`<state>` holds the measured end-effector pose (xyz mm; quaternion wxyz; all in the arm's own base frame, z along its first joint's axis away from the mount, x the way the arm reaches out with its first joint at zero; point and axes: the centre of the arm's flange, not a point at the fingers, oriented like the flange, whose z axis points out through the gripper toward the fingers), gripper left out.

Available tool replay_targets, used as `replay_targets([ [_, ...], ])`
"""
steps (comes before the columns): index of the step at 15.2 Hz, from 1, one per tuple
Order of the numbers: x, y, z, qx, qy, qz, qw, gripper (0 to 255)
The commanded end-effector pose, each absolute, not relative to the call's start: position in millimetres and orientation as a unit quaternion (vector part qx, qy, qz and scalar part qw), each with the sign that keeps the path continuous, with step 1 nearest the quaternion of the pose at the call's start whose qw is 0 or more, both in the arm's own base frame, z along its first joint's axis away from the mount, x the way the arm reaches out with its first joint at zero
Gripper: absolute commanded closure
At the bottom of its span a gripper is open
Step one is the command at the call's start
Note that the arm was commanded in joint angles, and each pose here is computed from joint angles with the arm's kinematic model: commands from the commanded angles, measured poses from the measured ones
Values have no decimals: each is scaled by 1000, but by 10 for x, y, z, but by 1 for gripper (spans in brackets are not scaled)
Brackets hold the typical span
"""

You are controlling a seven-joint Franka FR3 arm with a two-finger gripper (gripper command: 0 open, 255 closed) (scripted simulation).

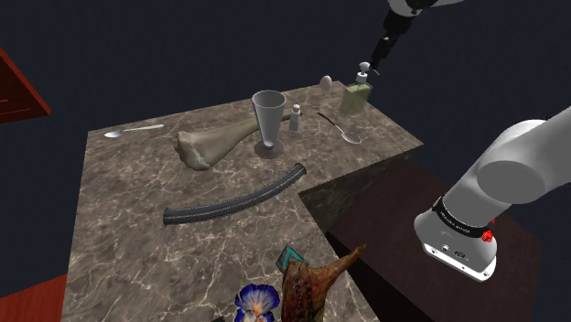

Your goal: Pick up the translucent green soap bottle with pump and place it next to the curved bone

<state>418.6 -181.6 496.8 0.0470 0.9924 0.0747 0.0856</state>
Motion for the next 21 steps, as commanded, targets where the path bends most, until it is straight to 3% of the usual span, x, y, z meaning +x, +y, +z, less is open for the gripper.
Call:
replay_targets([
  [1, 4315, -2015, 4839, 992, 80, 90, 50, 0],
  [9, 4795, -2779, 4481, 988, 96, 106, 55, 0],
  [21, 4883, -2814, 4092, 988, 96, 106, 55, 0],
])
